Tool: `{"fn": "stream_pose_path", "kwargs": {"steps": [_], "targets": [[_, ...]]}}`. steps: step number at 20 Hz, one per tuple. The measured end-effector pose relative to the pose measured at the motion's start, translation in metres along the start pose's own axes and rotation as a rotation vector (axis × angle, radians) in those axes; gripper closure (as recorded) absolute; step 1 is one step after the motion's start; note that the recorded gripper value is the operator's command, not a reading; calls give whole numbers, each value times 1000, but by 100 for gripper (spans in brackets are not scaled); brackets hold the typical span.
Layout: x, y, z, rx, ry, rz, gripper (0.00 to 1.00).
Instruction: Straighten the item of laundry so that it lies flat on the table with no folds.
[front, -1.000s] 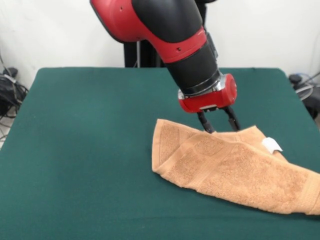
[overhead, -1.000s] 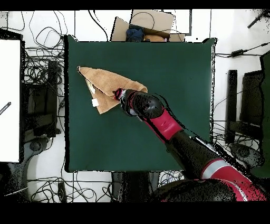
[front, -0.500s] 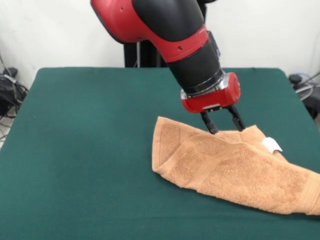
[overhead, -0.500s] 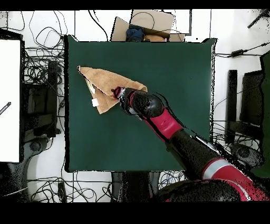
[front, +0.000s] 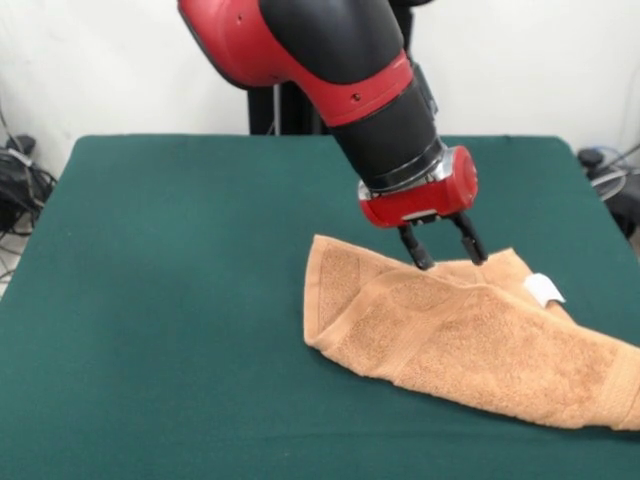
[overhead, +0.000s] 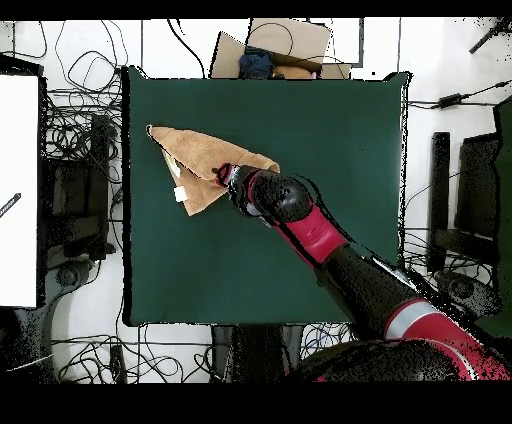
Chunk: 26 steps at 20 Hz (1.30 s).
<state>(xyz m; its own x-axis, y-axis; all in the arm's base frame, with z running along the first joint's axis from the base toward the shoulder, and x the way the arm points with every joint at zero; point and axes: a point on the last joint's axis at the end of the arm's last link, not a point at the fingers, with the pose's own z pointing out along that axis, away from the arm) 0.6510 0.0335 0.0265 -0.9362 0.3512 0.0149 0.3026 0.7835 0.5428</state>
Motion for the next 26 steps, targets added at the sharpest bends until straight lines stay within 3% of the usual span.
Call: {"fn": "stream_pose_path", "kwargs": {"steps": [26], "targets": [[-31, 7, 12, -12, -17, -7, 0]]}}
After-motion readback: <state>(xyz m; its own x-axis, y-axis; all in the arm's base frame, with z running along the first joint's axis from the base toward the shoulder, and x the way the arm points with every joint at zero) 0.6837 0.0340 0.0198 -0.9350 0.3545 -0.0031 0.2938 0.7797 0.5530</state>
